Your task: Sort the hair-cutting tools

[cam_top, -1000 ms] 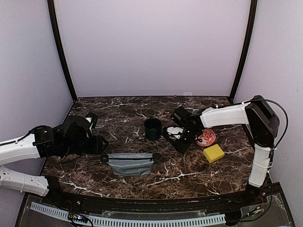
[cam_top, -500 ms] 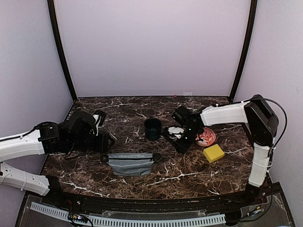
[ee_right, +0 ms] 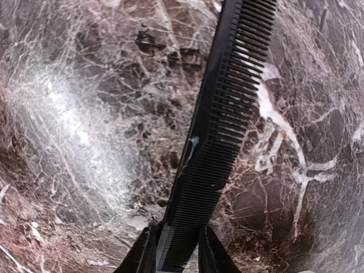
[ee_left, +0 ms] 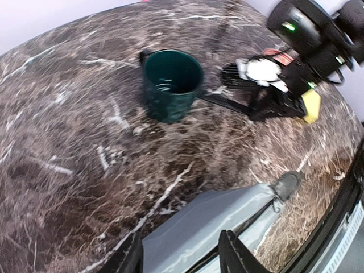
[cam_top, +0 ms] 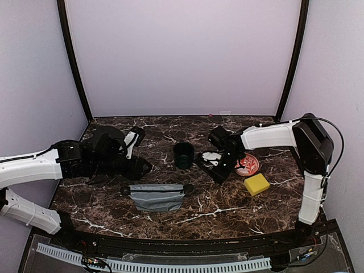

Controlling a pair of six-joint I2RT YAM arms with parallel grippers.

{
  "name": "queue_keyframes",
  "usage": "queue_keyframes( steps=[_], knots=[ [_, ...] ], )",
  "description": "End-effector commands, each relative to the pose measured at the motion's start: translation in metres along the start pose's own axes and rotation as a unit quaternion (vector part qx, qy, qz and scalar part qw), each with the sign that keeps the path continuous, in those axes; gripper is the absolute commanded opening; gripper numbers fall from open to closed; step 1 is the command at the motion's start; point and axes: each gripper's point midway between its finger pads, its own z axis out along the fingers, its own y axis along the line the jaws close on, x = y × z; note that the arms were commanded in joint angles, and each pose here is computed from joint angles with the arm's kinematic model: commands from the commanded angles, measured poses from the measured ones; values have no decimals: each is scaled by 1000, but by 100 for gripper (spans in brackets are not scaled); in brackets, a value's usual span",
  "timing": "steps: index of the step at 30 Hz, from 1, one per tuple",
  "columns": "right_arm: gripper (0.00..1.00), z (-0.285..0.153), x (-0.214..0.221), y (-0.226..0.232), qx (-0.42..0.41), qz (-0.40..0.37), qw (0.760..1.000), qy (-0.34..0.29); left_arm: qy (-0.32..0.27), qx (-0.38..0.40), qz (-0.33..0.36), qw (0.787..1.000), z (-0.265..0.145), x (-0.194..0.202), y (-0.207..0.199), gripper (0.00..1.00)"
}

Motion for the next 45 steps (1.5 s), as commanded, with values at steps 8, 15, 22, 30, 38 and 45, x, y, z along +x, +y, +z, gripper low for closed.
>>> queue_keyframes(
  steps=[8,15,22,30,38,45],
  knots=[
    [24,12,119,60,-151,-75,975,145,-71,112,326,936,14,-14,-115,47],
    [24,3,134,70,-175,-96,968,150,-89,147,434,884,45,-6,-149,47],
    [24,4,136,74,-187,-90,967,147,-82,141,519,839,95,9,-170,42],
    [24,4,135,76,-190,-88,967,146,-103,169,583,788,117,22,-195,36],
    [24,5,136,76,-193,-85,966,151,-100,184,621,755,138,38,-206,24],
    [24,5,137,78,-199,-83,964,154,-61,172,649,738,161,48,-203,27]
  ],
)
